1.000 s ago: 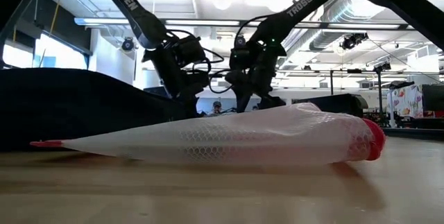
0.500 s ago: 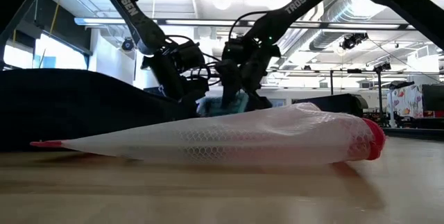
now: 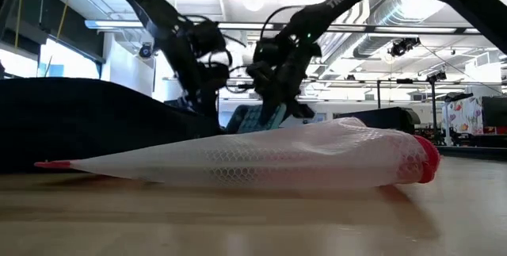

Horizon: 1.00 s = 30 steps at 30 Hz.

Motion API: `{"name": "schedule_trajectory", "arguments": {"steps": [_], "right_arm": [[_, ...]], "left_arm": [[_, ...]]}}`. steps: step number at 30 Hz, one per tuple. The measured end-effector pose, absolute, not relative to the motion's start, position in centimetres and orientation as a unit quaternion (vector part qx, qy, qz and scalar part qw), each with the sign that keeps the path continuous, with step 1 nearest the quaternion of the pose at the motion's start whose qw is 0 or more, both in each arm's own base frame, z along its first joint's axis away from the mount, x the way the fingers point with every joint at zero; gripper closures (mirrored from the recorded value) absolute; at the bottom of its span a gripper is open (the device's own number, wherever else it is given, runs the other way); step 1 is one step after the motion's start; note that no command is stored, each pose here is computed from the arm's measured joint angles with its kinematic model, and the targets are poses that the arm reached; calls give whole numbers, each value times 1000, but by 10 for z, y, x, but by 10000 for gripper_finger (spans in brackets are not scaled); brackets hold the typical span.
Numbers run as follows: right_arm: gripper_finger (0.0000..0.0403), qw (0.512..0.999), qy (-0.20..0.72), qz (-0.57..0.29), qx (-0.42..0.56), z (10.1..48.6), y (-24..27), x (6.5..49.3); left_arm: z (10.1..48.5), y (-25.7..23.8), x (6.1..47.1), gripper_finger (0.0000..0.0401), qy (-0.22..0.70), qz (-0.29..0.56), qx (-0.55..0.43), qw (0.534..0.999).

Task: Unpack backpack
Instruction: Put the blue calculator into the transparent pink zip bag

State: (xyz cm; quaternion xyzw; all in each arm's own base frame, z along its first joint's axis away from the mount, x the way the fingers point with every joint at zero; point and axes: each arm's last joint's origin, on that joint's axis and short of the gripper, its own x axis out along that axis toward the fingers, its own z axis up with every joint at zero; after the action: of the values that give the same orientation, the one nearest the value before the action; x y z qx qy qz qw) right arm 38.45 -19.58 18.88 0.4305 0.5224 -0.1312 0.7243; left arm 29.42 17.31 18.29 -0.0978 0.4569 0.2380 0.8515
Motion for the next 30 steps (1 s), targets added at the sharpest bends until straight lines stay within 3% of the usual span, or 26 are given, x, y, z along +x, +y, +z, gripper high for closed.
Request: {"name": "schedule_trajectory", "arguments": {"steps": [6,14,19,26,30], "right_arm": [[335,728,541,-124,402,245,-181,352],[335,693,595,-42,406,299,-127,303],[335,636,612,-6,470,287,-68,262],[335,540,605,-102,576,242,-9,202],[335,532,547,-109,636,214,8,192]], "left_arm": [[221,168,285,401,404,249,-82,876],[233,163,283,401,384,246,-79,886],[231,153,286,401,398,230,-78,884],[229,135,293,401,411,194,-67,888],[226,126,294,401,431,166,-62,885]]}}
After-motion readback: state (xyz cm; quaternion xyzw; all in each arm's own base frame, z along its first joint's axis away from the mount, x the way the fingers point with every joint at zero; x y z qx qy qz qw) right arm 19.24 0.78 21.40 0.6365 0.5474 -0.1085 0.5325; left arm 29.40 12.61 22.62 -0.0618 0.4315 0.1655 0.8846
